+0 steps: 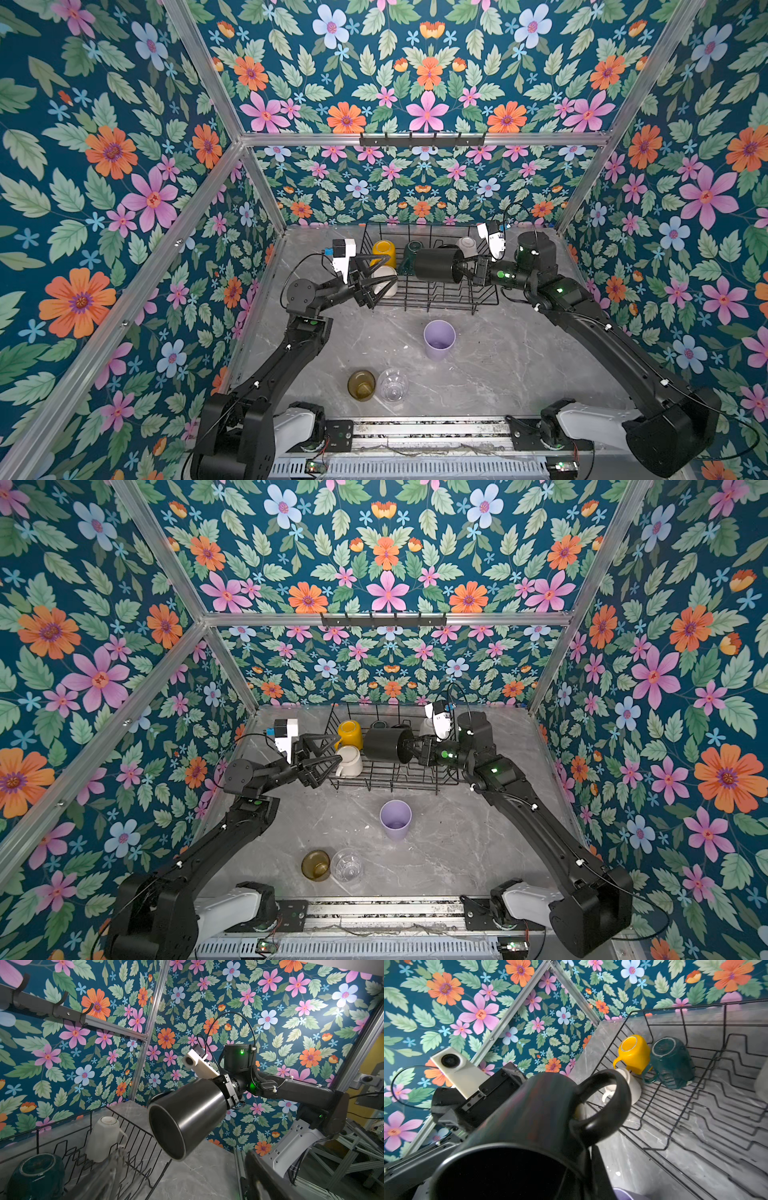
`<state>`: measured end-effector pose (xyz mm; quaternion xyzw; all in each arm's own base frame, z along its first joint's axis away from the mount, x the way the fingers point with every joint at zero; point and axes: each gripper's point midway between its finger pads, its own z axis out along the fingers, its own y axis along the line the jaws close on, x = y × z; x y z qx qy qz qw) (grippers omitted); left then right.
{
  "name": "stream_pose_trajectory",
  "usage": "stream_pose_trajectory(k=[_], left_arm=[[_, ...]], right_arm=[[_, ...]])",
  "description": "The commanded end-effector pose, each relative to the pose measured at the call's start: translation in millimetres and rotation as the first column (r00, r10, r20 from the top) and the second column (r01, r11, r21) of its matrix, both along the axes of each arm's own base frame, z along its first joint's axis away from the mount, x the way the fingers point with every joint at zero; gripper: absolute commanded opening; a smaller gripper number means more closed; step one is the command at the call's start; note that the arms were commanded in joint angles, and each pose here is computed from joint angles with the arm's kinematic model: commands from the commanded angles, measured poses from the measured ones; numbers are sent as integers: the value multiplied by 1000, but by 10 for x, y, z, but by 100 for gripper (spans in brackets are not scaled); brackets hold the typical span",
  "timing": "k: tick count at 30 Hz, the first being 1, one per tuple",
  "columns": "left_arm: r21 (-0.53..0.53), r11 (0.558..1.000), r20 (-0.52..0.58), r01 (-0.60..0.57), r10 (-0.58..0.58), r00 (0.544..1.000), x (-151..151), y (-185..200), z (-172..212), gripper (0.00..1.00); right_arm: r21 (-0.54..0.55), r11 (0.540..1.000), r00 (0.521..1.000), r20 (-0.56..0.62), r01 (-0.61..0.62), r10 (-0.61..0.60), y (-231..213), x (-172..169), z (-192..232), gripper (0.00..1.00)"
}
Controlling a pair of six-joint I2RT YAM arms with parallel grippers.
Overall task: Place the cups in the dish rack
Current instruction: 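Lift the black mug over the rack while the left gripper moves toward it, then close the left gripper on the black mug's base while the right holds it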
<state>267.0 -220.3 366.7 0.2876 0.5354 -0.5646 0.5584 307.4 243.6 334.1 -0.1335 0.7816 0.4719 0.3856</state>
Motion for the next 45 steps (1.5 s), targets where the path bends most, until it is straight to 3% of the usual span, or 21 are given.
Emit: stream_pose_trajectory(k=[1,10,28,45], left_arm=[[18,998,46,60,-60,997,-68,-95,39,93],[15,986,10,164,-165,986,-200,-307,9,93],[-16,958,-33,288,-288,957,-312,-398,18,93],[-25,917,-63,398,-399,915,-508,-482,38,93]], right_arm=[[58,995,981,181,-85,74,63,-116,329,0],[10,986,920,363,-164,149,153,-248,403,0],[-48,940,777,548,-339,309,421,-708,570,0],[-53,937,719,626,-346,301,482,-651,802,0]])
